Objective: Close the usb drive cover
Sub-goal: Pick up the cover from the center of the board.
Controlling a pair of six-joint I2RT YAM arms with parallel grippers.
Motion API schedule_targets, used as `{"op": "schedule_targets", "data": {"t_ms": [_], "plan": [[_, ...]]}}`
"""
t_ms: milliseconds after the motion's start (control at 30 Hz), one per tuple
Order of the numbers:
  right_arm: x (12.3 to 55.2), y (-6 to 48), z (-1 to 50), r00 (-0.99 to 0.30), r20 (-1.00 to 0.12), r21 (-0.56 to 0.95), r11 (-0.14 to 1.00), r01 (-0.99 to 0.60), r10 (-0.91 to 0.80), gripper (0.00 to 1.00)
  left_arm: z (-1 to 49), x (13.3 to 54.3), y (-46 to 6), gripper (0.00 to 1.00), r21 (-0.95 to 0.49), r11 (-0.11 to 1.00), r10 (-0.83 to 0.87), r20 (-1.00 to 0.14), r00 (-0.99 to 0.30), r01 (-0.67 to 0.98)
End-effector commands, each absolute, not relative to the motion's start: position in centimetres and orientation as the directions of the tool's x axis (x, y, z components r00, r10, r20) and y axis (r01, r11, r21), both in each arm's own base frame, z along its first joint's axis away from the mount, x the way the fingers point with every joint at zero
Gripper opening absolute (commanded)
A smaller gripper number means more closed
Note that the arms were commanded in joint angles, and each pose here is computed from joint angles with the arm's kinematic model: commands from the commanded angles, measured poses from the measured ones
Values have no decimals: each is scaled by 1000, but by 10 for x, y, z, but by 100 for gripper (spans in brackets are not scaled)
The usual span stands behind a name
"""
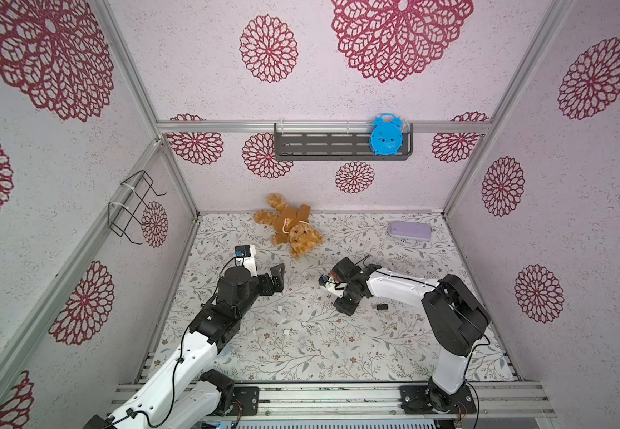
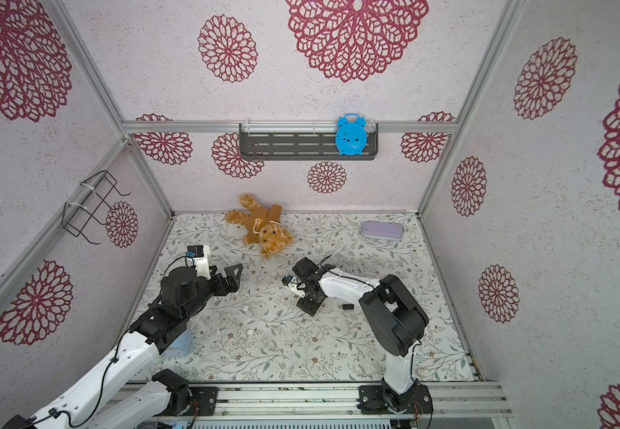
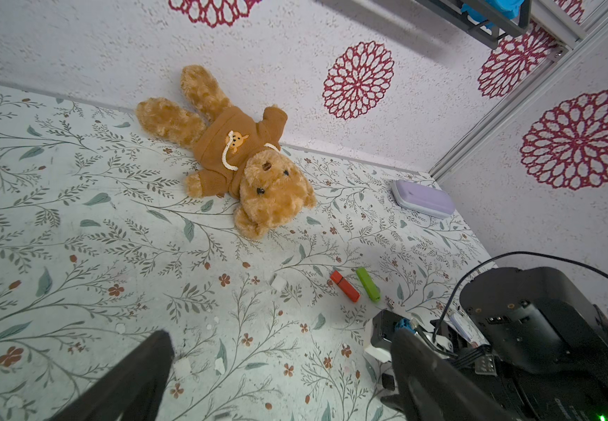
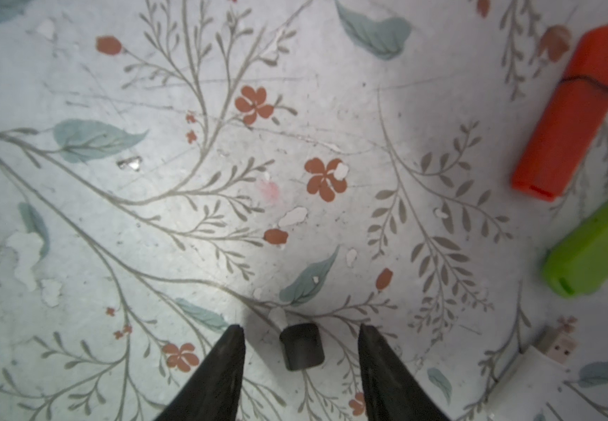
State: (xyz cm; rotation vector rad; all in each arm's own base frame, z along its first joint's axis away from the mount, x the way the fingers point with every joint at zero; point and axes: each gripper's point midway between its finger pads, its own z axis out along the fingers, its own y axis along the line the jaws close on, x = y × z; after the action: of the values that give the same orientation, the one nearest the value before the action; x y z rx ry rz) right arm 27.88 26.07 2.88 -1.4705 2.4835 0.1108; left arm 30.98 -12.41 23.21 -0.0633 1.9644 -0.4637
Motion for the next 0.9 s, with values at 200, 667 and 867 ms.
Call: {"op": "schedule_targets", "data": {"t_ms": [200, 667, 867], "plan": [[265, 257, 24, -427, -206, 32, 430, -902, -881, 48, 235, 310, -120, 97, -348, 923, -253, -871, -421, 165], [264, 241, 19, -437, -184, 41, 437, -899, -881, 38, 231, 308, -115, 97, -345, 926, -255, -871, -420, 154], [263, 239, 16, -421, -178, 35, 422, -906, -889, 35, 231, 309, -115, 97, -347, 925, -258, -872, -417, 155]]}}
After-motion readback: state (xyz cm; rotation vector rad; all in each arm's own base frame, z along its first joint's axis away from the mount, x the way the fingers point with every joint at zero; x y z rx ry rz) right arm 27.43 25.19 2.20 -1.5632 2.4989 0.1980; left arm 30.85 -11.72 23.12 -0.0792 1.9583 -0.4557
